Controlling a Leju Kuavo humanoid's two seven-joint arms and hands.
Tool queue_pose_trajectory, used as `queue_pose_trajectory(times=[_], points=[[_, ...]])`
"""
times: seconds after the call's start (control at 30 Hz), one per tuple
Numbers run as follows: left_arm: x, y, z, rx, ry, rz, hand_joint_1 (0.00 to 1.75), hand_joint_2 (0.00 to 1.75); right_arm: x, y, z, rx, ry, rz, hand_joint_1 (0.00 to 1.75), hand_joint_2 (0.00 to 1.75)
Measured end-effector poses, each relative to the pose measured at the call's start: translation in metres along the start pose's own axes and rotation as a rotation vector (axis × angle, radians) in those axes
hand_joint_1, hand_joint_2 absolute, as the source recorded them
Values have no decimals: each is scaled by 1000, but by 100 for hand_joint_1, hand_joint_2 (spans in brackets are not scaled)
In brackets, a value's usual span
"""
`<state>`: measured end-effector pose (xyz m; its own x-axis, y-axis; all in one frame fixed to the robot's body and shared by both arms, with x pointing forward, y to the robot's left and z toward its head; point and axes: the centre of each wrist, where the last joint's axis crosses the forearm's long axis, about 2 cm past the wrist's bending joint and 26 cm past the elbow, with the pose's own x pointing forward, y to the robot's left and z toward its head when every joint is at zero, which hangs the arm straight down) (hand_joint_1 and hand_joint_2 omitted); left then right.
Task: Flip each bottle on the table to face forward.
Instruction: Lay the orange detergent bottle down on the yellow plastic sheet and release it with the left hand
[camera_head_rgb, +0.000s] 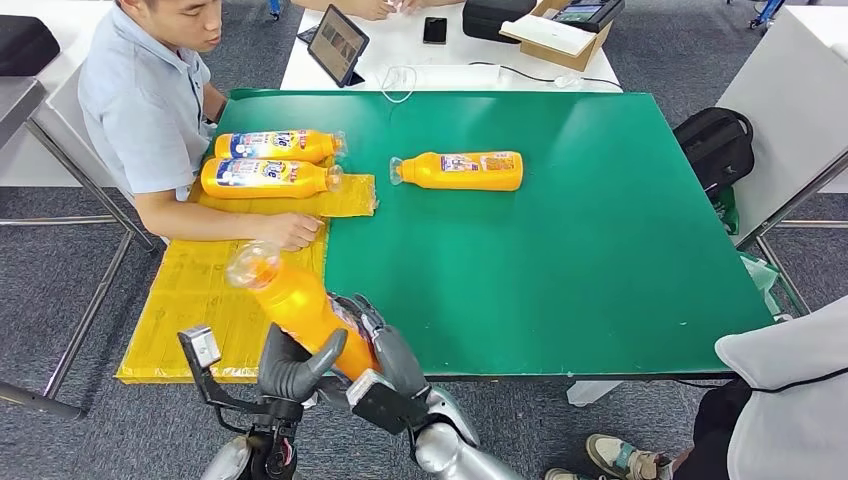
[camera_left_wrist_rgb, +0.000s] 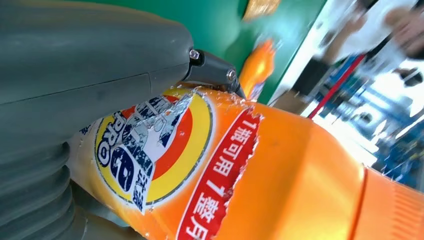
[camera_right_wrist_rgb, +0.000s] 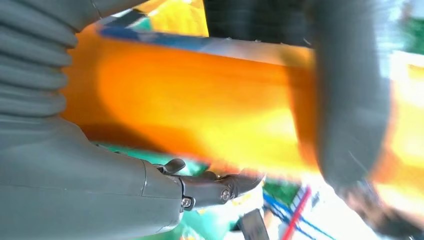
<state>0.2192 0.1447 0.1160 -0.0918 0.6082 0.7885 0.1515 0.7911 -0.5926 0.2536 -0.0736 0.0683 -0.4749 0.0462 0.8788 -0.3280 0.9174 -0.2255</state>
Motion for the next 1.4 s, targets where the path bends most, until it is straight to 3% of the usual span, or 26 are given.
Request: queue_pose_trajectory(times=[0.2, 0.47, 0.63, 0.83, 1.13, 1.17, 1.27, 1.3, 1.37, 1.4], points=[[22, 23, -5, 155, -125, -128, 175, 175, 13, -38, 24, -296, -41, 64, 0, 0], [45, 66, -6, 317, -302, -495, 175, 175, 44, -106, 54, -703, -110, 244, 0, 0], [51, 88, -21, 279, -391, -1061, 175, 175, 53, -129, 61, -794, -126, 234, 0, 0], [41, 118, -61, 119, -315, -1600, 175, 175, 53, -128, 53, -745, -144, 158, 0, 0], [31, 147, -89, 2, -115, -1789, 172, 175, 43, -117, 46, -678, -118, 96, 0, 0], [30, 149, -91, -5, -97, -1791, 149, 175, 41, -116, 46, -672, -110, 97, 0, 0], [30, 154, -98, -18, -64, -1786, 24, 175, 36, -113, 46, -661, -88, 90, 0, 0], [30, 155, -100, -26, -48, -1777, 3, 175, 34, -112, 46, -659, -78, 85, 0, 0], [30, 157, -103, -53, 8, -1721, 0, 175, 29, -111, 48, -655, -55, 78, 0, 0], [30, 158, -105, -70, 49, -1667, 0, 131, 27, -110, 50, -653, -44, 76, 0, 0]])
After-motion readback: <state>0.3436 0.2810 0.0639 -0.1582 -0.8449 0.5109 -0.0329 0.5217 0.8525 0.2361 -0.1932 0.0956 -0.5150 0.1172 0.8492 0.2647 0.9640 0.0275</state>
